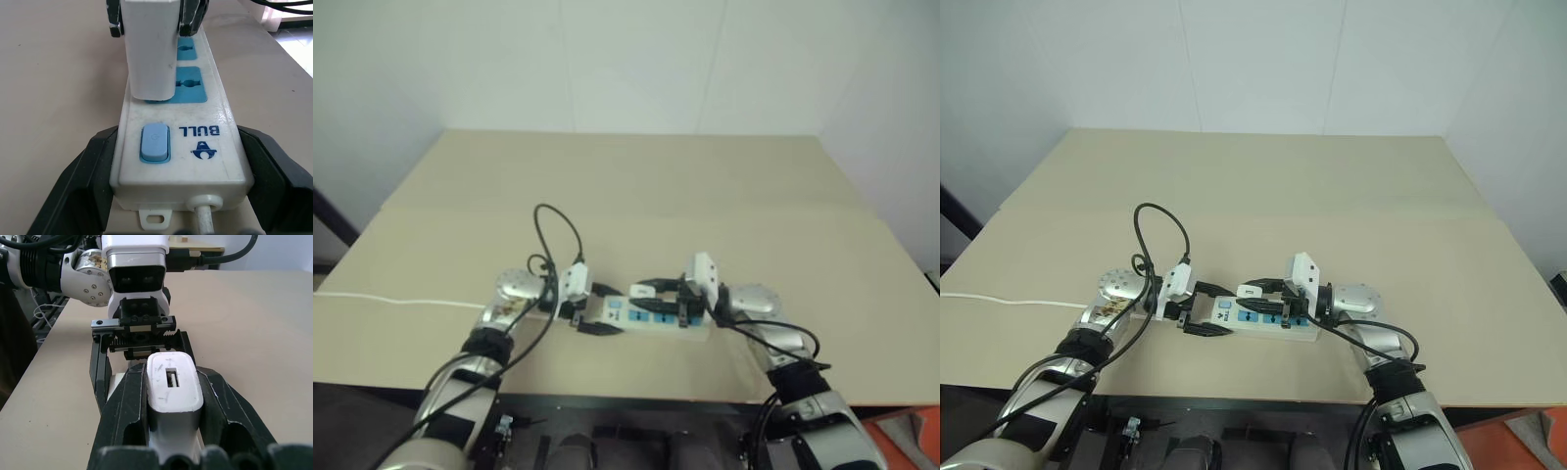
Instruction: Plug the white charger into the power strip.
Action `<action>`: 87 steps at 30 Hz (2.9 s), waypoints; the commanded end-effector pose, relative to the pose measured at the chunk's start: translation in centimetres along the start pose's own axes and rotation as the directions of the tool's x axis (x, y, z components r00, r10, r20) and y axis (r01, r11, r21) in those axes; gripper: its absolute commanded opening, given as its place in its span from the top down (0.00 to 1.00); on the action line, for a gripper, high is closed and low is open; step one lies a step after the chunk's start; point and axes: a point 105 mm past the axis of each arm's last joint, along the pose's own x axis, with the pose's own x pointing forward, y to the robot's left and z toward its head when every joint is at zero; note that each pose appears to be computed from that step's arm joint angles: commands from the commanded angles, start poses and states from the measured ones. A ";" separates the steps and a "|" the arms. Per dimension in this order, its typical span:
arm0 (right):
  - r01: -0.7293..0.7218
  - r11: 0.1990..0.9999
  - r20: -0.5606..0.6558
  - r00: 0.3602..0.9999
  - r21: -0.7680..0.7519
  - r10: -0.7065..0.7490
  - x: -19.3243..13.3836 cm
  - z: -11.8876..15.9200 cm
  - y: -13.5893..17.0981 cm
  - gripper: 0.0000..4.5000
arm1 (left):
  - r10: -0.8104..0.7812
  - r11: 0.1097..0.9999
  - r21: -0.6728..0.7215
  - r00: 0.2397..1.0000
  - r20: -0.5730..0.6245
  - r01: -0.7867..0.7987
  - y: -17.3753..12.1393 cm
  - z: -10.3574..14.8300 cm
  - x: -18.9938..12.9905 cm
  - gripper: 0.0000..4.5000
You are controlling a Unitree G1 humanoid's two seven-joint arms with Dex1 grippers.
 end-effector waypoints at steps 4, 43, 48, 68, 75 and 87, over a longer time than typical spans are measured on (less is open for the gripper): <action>-0.038 0.994 -0.172 0.984 0.106 0.056 -0.1 -4.4 1.7 0.75 | -0.044 0.998 -0.036 0.996 -0.084 0.041 -1.2 -1.9 -0.3 0.27; -0.041 0.990 -0.141 0.988 0.135 0.060 0.1 -2.2 1.4 0.00 | -0.059 0.998 0.003 0.998 0.010 0.059 -1.3 0.9 -1.3 0.01; -0.002 0.998 -0.105 0.994 0.064 0.009 -1.0 0.5 0.0 0.00 | -0.050 0.998 0.046 0.998 0.032 0.048 -1.1 2.4 -1.8 0.01; 0.187 0.980 -0.177 0.965 -0.062 -0.195 -13.6 8.4 1.7 0.00 | 0.078 0.992 0.102 0.997 0.009 -0.079 -0.5 6.5 -8.0 0.01; 0.312 0.947 -0.254 0.913 -0.073 -0.320 -17.1 8.0 2.5 0.00 | 0.158 0.987 -0.002 0.987 -0.016 -0.158 -2.1 6.9 -10.5 0.01; 0.367 0.928 -0.327 0.870 -0.068 -0.368 -18.4 7.5 3.7 0.00 | 0.162 0.986 -0.035 0.987 -0.002 -0.162 -2.6 7.7 -9.3 0.01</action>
